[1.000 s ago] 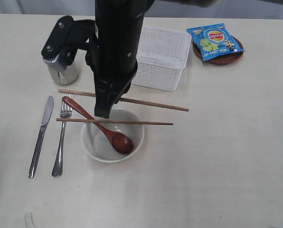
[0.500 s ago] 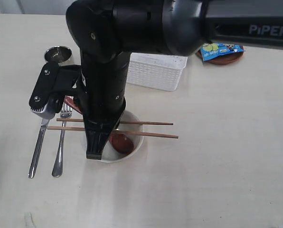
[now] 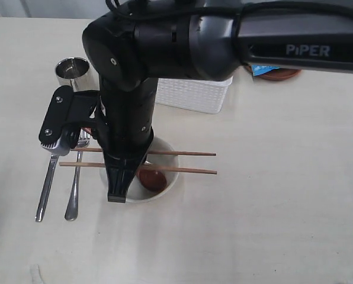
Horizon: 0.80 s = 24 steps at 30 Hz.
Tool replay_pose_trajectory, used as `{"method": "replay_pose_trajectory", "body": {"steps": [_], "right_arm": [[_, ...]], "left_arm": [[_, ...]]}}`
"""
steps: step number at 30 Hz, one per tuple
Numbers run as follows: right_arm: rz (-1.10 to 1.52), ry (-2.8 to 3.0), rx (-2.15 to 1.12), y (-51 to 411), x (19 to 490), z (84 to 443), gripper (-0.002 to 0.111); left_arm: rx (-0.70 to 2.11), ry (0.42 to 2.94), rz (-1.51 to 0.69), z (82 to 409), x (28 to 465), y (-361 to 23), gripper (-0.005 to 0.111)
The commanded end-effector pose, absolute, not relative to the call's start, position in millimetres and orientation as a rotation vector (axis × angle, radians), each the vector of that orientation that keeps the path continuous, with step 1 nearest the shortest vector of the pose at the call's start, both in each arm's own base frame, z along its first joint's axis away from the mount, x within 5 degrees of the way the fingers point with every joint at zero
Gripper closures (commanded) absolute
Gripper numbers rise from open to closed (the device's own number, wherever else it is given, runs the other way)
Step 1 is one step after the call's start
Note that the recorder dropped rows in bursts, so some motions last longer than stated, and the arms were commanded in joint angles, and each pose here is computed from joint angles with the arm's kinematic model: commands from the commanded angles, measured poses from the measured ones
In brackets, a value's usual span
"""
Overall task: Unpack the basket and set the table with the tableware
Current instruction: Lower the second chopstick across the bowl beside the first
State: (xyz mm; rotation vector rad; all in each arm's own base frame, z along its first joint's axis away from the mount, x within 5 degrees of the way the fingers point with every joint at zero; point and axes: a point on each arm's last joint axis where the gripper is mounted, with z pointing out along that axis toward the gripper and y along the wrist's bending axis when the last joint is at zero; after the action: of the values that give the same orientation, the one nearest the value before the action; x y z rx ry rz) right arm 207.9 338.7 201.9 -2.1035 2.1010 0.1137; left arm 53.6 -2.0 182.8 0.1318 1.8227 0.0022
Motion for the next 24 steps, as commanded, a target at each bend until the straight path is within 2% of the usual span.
{"method": "replay_pose_trajectory", "body": {"steps": [1,24], "right_arm": [[0.103,2.05,-2.142,341.3,207.9,197.8,0.109],[0.059,2.019,-2.145,341.6,211.5,195.8,0.108]], "left_arm": [[0.136,1.822,0.0,182.2,53.5,-2.1,0.107],[0.136,1.822,0.0,182.2,53.5,-2.1,0.107]]}}
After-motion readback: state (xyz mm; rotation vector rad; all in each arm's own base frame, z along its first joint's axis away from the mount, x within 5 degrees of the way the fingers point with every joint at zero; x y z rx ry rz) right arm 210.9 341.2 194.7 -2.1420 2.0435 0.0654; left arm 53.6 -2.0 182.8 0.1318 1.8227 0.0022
